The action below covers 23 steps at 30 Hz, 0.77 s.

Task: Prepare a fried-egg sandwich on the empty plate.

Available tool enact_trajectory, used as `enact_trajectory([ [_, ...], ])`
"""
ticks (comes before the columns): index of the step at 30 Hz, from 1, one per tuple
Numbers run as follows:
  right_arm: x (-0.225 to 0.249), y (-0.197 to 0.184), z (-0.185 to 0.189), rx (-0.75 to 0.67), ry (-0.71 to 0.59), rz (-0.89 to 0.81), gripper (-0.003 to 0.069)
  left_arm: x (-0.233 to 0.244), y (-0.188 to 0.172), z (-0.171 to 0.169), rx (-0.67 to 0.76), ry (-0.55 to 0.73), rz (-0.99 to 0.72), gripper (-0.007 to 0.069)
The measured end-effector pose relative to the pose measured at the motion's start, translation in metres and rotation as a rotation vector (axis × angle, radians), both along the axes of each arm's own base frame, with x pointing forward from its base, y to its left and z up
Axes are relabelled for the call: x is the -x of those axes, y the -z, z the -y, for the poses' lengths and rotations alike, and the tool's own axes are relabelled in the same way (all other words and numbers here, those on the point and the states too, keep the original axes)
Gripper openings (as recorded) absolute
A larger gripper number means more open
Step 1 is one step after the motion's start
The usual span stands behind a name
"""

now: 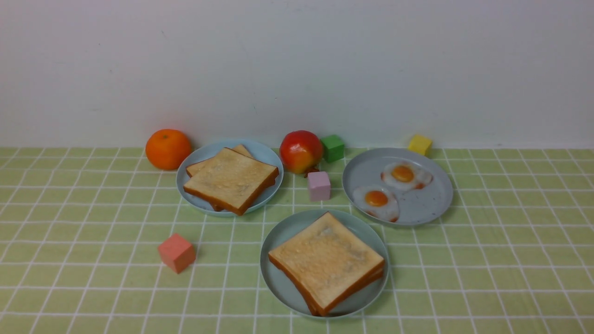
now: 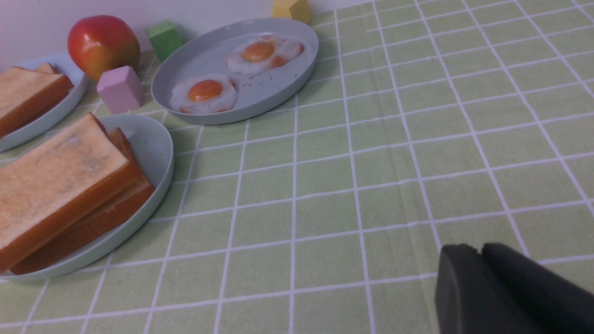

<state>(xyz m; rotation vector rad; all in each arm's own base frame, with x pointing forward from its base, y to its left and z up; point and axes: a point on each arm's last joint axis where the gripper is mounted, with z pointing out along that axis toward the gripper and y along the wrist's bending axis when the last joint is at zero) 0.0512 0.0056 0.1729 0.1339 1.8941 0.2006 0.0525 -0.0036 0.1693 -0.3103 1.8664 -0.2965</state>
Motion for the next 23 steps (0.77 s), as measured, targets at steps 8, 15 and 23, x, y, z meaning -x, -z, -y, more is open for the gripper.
enact_trajectory([
  [8, 0.0000, 0.0000, 0.0000, 0.000, 0.000, 0.000, 0.0085, 0.0000, 0.0000, 0.0000, 0.000, 0.000, 0.000, -0.0011],
  [15, 0.0000, 0.0000, 0.0000, 0.000, 0.000, 0.000, 0.0094, 0.0000, 0.0000, 0.0000, 0.000, 0.000, 0.000, -0.0010],
  [23, 0.0000, 0.0000, 0.0000, 0.000, 0.000, 0.000, 0.0105, 0.0000, 0.0000, 0.0000, 0.000, 0.000, 0.000, -0.0001],
])
